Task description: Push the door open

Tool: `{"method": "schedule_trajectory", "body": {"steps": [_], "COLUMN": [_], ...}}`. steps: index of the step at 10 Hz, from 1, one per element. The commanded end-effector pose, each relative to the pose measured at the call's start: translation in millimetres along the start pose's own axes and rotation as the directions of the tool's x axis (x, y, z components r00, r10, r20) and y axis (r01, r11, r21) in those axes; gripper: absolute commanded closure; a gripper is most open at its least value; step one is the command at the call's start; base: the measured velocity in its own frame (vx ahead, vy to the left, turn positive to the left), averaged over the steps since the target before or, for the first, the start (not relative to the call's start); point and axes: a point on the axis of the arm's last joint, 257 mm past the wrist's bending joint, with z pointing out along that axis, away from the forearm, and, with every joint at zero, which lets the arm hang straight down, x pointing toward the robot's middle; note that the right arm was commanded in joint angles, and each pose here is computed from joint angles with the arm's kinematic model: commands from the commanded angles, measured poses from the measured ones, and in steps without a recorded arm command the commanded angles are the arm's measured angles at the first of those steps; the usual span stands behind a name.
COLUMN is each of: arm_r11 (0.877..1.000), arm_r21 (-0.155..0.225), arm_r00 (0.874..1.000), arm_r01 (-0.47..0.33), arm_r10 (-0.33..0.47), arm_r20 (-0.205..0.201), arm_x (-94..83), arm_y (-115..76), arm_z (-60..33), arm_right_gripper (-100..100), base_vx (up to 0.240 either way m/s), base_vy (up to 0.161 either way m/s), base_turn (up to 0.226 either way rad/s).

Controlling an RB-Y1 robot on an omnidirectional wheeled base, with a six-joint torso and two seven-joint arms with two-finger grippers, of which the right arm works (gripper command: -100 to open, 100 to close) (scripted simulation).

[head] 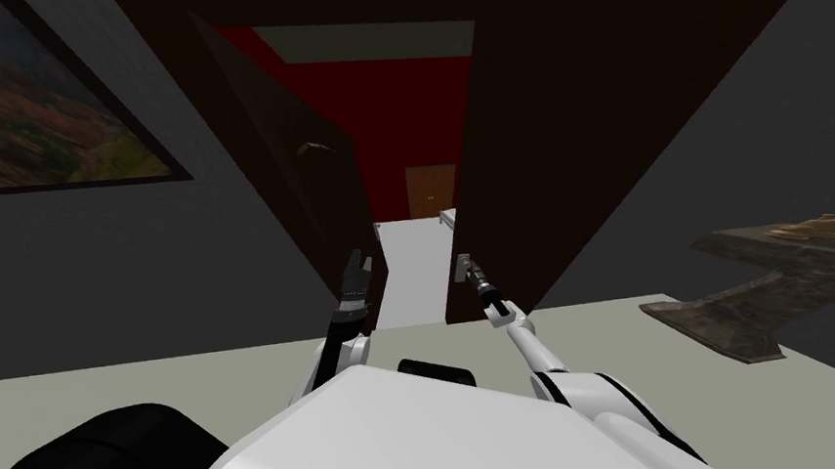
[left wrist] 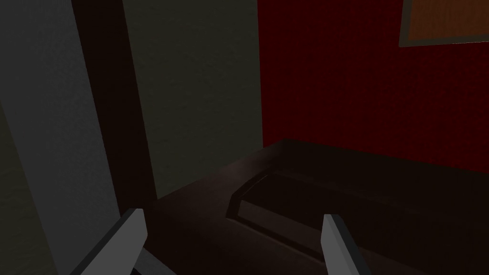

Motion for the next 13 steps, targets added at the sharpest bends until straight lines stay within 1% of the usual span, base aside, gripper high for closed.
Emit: {"method": "schedule_trajectory", "body": {"steps": [1,3,4,9,10,13], "arm_r11": [1.000,1.000,1.000,1.000,1.000,1.000], "arm_r21": [0.001,0.001,0.001,0.001,0.000,-0.002], "arm_r00": [1.000,1.000,1.000,1.000,1.000,0.999], "arm_r01": [0.000,-0.001,-0.001,-0.001,0.000,0.001], "arm_r10": [0.000,0.001,0.001,0.001,0.000,-0.001], "arm_r20": [0.006,0.006,0.006,0.006,0.019,0.040], "arm_x": [-1.3,-1.3,-1.3,-1.3,-6.3,-14.6], "arm_y": [-0.3,-0.1,-0.1,-0.1,0.6,1.1], "arm_z": [0.2,0.4,0.4,0.4,0.2,-0.8], "arm_right_gripper": [-100,-100,100,100,100,100], "base_vx": [0.223,0.153,-0.010,-0.016,0.090,0.146], "base_vy": [0.036,0.030,-0.004,-0.004,0.029,0.049], "base_turn": [0.033,0.014,-0.008,0.005,-0.033,-0.026]}}
